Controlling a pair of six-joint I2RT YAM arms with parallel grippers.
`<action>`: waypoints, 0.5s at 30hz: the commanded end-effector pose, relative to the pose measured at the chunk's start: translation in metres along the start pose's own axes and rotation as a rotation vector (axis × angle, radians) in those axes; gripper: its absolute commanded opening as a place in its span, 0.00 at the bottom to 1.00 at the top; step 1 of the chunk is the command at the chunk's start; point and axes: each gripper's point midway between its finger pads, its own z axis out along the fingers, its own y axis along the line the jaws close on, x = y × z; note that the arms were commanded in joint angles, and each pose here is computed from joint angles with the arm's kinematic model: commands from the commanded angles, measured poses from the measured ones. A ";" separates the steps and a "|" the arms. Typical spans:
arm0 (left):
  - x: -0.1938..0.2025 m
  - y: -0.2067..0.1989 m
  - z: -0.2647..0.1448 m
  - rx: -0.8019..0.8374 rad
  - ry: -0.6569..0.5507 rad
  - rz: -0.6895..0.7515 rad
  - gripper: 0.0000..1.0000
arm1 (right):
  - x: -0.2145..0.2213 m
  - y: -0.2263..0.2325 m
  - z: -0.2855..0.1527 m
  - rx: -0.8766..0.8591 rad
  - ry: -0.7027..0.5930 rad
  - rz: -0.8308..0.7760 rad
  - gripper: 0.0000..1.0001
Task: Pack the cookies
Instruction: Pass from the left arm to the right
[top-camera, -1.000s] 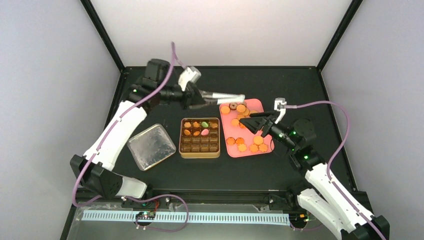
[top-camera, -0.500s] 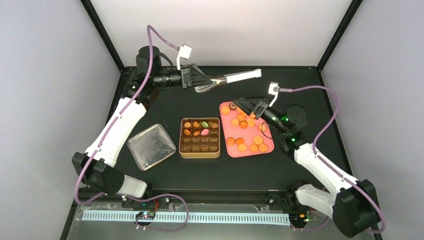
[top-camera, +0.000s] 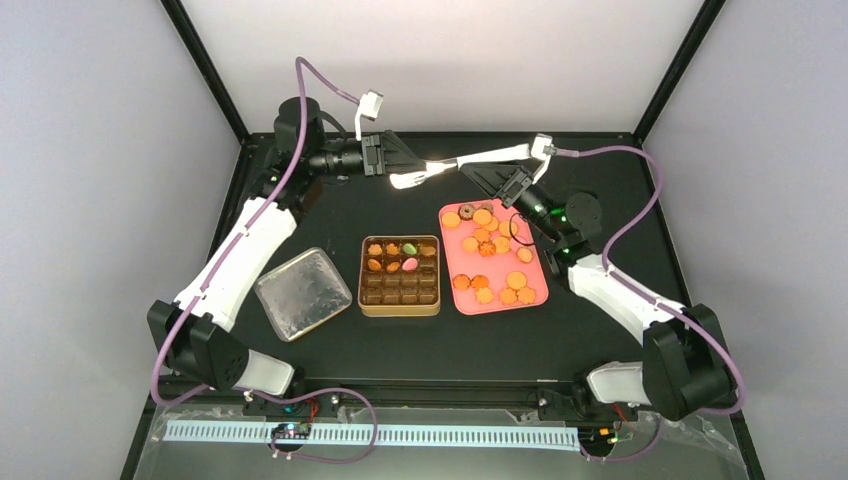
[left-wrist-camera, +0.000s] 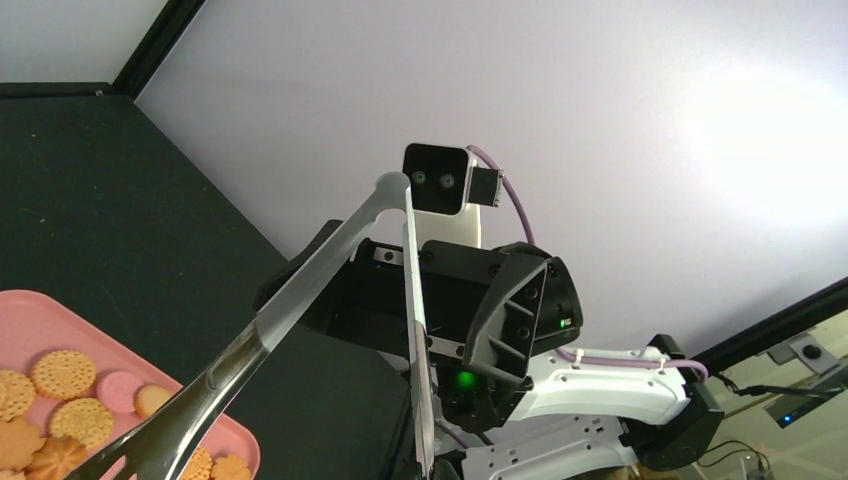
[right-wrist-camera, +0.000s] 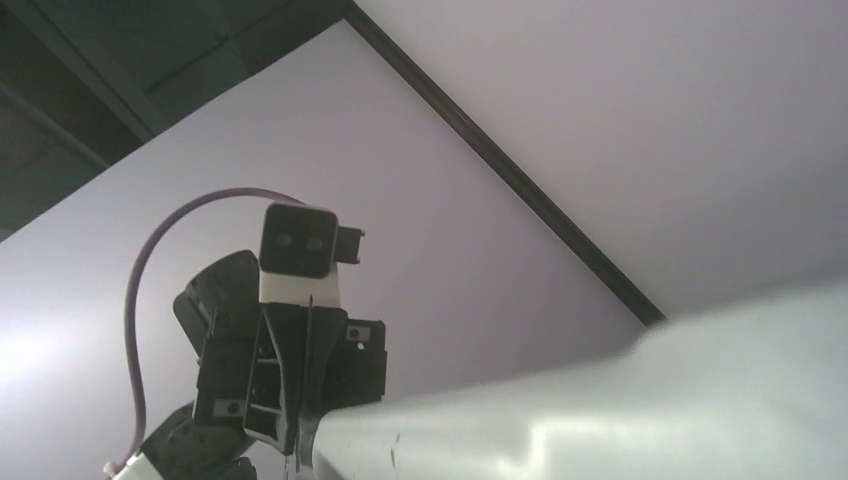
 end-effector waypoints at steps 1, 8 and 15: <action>-0.003 -0.030 -0.005 0.066 -0.006 0.042 0.01 | -0.020 0.028 0.005 -0.099 -0.053 -0.048 0.90; 0.003 -0.026 -0.005 0.063 0.000 0.029 0.01 | -0.018 0.023 0.011 -0.108 -0.041 -0.020 0.81; 0.004 -0.026 -0.004 0.065 0.005 0.026 0.02 | -0.014 0.020 0.012 -0.101 -0.021 0.002 0.65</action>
